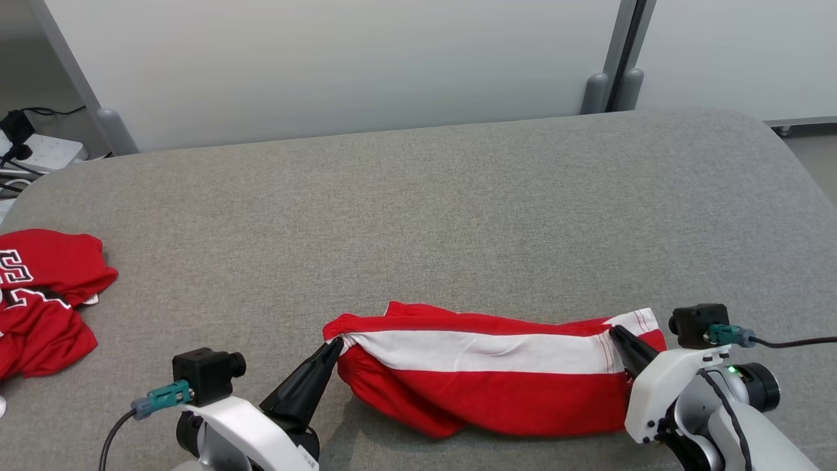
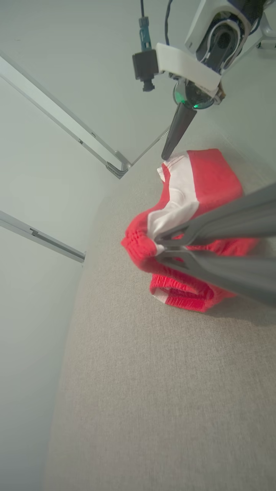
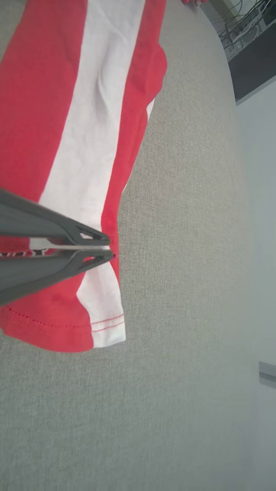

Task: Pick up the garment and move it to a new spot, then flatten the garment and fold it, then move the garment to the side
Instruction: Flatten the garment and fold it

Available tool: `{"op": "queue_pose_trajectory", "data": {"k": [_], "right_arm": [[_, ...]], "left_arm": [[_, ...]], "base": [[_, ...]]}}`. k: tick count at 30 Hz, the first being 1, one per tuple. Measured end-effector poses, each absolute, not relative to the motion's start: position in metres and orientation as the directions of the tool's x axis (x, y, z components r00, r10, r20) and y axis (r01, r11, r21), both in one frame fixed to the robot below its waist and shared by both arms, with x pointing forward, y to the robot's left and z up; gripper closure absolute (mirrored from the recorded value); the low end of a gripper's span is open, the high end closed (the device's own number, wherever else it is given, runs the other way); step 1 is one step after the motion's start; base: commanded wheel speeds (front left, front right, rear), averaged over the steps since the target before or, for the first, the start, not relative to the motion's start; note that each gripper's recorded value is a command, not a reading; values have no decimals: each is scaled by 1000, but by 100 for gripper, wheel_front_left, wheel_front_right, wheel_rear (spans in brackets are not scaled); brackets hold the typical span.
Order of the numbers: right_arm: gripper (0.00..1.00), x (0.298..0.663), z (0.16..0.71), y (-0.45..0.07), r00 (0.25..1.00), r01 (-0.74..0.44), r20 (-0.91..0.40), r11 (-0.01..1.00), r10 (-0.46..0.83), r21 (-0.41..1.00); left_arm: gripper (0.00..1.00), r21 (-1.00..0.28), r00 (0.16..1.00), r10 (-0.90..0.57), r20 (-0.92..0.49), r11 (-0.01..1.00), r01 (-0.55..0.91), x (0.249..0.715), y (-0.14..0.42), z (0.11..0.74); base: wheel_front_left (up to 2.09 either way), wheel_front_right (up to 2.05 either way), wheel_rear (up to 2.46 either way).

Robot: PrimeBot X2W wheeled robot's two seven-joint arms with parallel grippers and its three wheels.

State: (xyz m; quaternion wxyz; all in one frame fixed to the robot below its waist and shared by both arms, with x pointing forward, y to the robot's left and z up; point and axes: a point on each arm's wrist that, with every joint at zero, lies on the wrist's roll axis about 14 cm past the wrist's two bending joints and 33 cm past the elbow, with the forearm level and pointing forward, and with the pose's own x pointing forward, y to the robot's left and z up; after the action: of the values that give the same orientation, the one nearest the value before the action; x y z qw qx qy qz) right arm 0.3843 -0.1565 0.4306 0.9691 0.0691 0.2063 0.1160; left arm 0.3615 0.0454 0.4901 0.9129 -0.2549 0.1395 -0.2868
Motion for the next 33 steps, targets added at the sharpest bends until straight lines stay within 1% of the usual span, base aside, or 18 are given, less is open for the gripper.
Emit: {"op": "queue_pose_trajectory", "data": {"k": [1,2,3,4,5,8,9,10,11,17,18,19,20,21,22,24,27,33], "right_arm": [[29,385,431,-157,889,-197,-382,964,253,180],[36,387,432,-156,890,-202,-378,964,255,175],[56,387,433,-155,890,-207,-374,962,260,175],[89,387,434,-154,891,-208,-370,961,262,181],[100,387,434,-153,891,-207,-369,961,263,186],[100,386,430,-156,886,-196,-385,961,258,193],[89,385,428,-157,885,-189,-388,961,256,201],[55,384,427,-157,885,-183,-391,961,254,209],[0,384,425,-158,883,-177,-396,960,252,216],[0,381,416,-155,873,-147,-417,951,254,271],[16,381,415,-153,870,-144,-420,949,257,282],[39,380,413,-150,866,-144,-425,946,262,290],[58,379,410,-148,862,-140,-432,944,265,300],[86,378,407,-146,858,-138,-438,941,269,308],[100,377,406,-145,854,-141,-443,940,274,310],[100,376,404,-141,849,-153,-445,939,284,306],[100,383,414,-142,871,-167,-403,940,282,296],[100,405,458,-165,927,-185,-281,954,249,236]], "left_arm": [[100,-545,797,-594,-108,706,452,361,46,490],[100,-544,798,-594,-107,706,453,362,46,490],[100,-545,797,-595,-107,705,453,362,45,489],[100,-546,797,-595,-105,704,454,362,45,490],[100,-547,797,-595,-101,703,455,362,44,490],[100,-552,796,-598,-97,697,457,362,43,490],[100,-552,797,-597,-93,697,457,362,43,490],[100,-552,797,-597,-93,697,457,362,42,490],[100,-553,797,-597,-92,696,457,362,42,490],[100,-560,798,-594,-99,696,449,363,42,486],[100,-561,799,-593,-100,697,448,363,43,485],[100,-561,799,-593,-102,697,446,363,43,484],[100,-562,799,-592,-104,698,444,363,43,483],[100,-562,800,-591,-107,700,442,363,44,483],[100,-561,801,-589,-109,701,440,363,45,482],[100,-560,802,-586,-112,704,436,363,46,481],[100,-556,808,-580,-104,707,436,364,49,483],[100,-550,823,-567,-29,696,461,367,51,506]], "base": [[0,0,0],[0,0,0],[0,0,0],[0,0,0],[0,0,0],[0,0,0],[0,0,0],[0,0,0],[0,0,0],[0,0,0],[0,0,0],[0,0,0],[0,0,0],[0,0,0],[0,0,0],[0,0,0],[0,0,0],[0,0,0]]}}
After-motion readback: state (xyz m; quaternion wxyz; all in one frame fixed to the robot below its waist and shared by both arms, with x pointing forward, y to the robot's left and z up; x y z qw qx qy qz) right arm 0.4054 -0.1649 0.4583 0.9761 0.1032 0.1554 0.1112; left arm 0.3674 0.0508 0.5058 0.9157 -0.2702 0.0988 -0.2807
